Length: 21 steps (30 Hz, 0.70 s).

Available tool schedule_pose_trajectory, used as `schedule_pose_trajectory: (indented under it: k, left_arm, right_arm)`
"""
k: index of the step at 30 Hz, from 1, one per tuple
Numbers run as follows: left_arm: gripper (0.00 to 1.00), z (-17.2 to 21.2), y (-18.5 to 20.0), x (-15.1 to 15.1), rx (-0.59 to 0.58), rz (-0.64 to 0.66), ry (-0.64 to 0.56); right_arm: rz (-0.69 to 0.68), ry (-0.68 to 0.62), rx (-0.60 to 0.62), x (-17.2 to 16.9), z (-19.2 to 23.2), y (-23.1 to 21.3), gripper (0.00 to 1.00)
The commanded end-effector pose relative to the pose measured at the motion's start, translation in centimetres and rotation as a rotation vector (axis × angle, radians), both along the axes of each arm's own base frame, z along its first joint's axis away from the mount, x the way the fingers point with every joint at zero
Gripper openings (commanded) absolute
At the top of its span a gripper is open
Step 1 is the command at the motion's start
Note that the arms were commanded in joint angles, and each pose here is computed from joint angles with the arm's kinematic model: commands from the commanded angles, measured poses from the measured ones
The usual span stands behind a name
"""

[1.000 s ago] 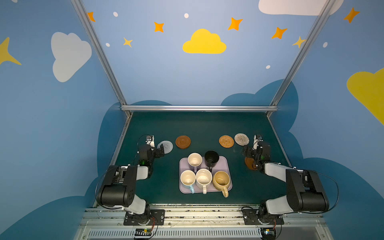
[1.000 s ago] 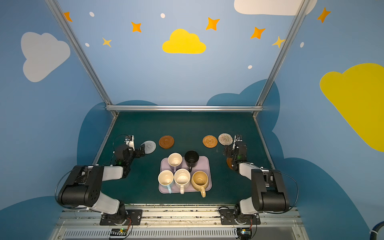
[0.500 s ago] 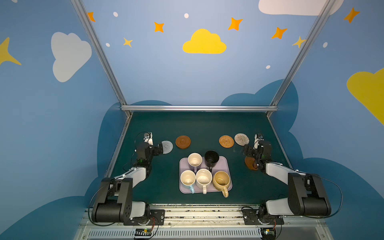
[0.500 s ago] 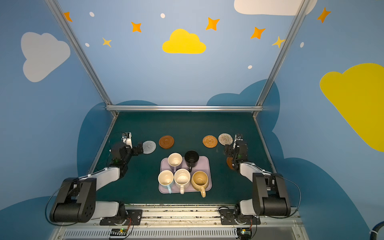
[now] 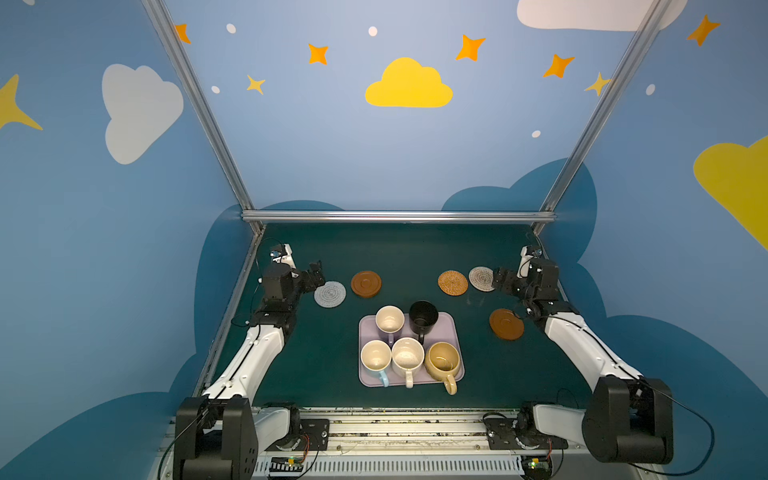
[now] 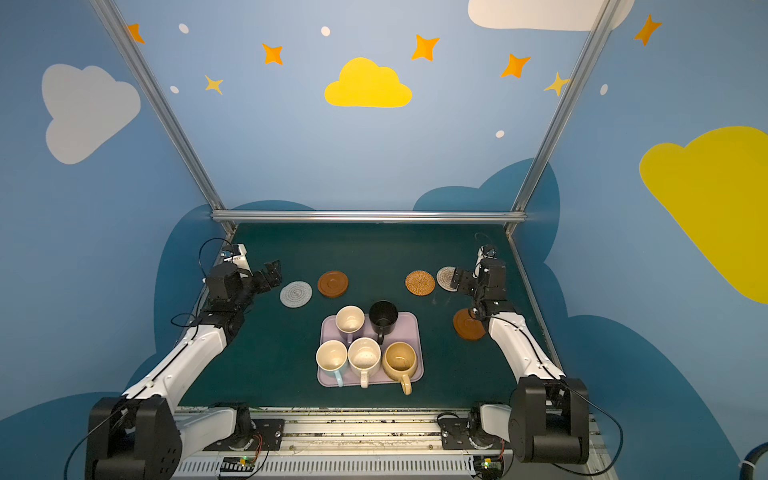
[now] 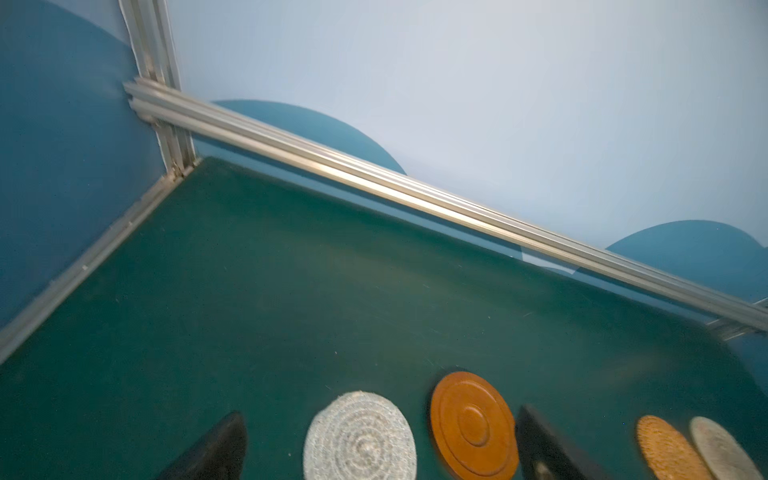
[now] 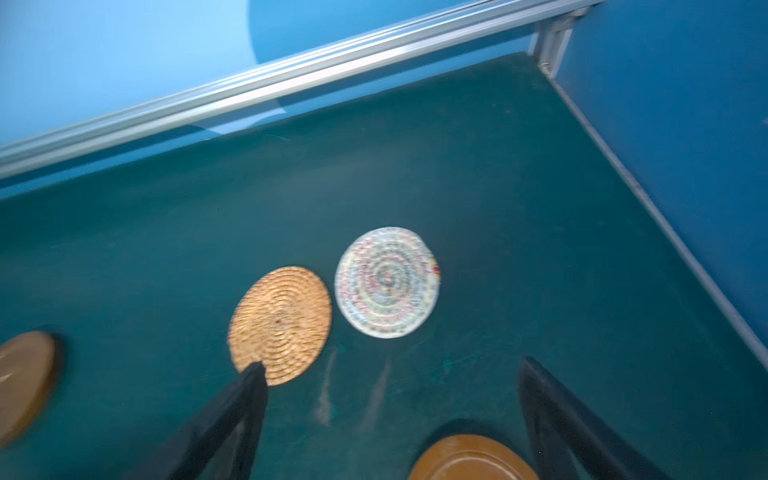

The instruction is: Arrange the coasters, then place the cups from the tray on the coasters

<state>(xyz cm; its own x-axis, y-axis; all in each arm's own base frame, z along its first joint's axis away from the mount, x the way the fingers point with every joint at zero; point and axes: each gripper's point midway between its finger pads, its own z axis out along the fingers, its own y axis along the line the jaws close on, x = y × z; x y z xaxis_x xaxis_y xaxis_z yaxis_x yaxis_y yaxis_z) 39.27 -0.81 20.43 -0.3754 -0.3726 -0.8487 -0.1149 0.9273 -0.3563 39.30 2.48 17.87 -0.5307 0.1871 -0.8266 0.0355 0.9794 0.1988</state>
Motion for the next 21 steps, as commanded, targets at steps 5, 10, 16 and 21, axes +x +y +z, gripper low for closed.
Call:
schedule_pose_trajectory:
  k: [5, 10, 16, 21]
  left_arm:
    - [0.99, -5.1, -2.2, -0.8, -0.165, 0.028, 0.302]
    - [0.83, -9.0, -3.3, 0.6, -0.17, 0.02, 0.464]
    - [0.71, -13.2, -3.5, 1.9, -0.104, 0.042, 0.613]
    - [0.65, -15.8, -4.2, 2.5, -0.066, 0.03, 0.706]
  right_arm:
    - [0.24, 0.004, 0.117, 0.7, 2.9, 5.4, 0.93]
    - [0.316, 0.058, 0.135, 0.8, 3.7, 7.4, 0.93]
    - [0.322, 0.098, 0.162, 1.2, 3.6, 8.0, 0.93]
    - [0.344, 0.125, 0.164, 1.1, 3.4, 8.4, 0.93]
